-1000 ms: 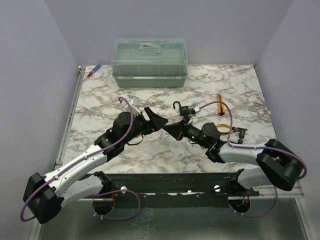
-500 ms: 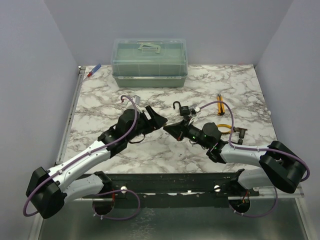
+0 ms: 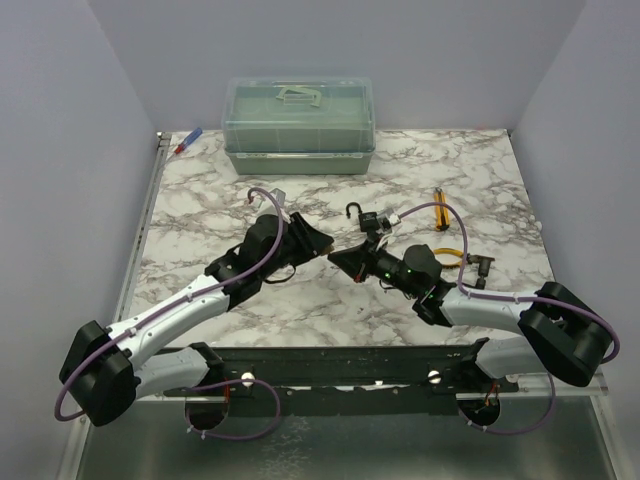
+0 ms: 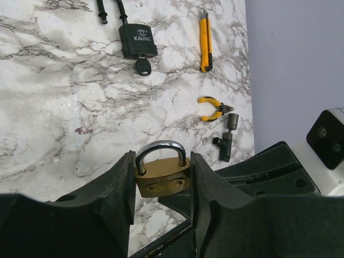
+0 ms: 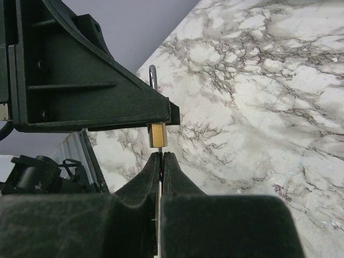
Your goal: Unlock with the key
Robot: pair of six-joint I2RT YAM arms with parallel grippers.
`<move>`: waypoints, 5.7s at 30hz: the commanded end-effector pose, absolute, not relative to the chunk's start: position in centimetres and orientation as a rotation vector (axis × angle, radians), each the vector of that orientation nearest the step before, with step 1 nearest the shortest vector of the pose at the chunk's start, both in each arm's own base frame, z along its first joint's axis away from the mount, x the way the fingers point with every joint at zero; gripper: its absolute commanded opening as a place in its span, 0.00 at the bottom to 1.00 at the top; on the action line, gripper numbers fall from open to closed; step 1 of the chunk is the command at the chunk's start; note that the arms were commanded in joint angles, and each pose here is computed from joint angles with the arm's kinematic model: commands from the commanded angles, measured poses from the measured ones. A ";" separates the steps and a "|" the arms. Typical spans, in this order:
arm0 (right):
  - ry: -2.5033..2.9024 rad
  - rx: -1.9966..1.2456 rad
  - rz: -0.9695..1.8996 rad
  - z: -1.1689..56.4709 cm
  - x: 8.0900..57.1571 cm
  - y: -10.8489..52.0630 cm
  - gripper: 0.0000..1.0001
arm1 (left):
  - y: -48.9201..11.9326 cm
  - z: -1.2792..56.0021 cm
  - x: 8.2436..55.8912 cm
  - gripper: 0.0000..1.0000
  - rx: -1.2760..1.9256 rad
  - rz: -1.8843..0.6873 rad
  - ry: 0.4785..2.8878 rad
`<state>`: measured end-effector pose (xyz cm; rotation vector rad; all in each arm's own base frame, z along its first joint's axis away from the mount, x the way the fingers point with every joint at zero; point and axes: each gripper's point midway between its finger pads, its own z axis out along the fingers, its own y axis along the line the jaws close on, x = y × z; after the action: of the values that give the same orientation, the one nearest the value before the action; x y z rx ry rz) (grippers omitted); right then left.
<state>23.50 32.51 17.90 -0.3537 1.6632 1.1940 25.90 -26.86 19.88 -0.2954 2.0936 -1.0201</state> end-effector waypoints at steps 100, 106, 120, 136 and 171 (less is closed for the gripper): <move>1.745 -0.479 1.237 19.9 23.7 35.3 0.17 | -26.1 20.6 25.2 0.03 -0.417 -1.133 1.980; 1.737 -0.484 1.248 20.1 23.3 35.1 0.24 | -25.9 20.7 25.3 0.03 -0.421 -1.124 1.975; 1.766 -0.444 1.207 19.7 23.2 33.9 0.40 | -25.9 21.2 25.6 0.03 -0.415 -1.110 1.967; 1.833 -0.425 1.154 18.0 23.6 33.5 0.35 | -26.0 21.6 25.6 0.02 -0.412 -1.118 1.959; 1.813 -0.442 1.193 18.2 23.2 33.9 0.16 | -25.8 21.8 25.4 0.01 -0.420 -1.131 1.952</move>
<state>23.46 33.74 18.01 -0.4276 1.8282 1.1733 25.54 -25.46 19.55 -0.4393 2.0104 -1.0705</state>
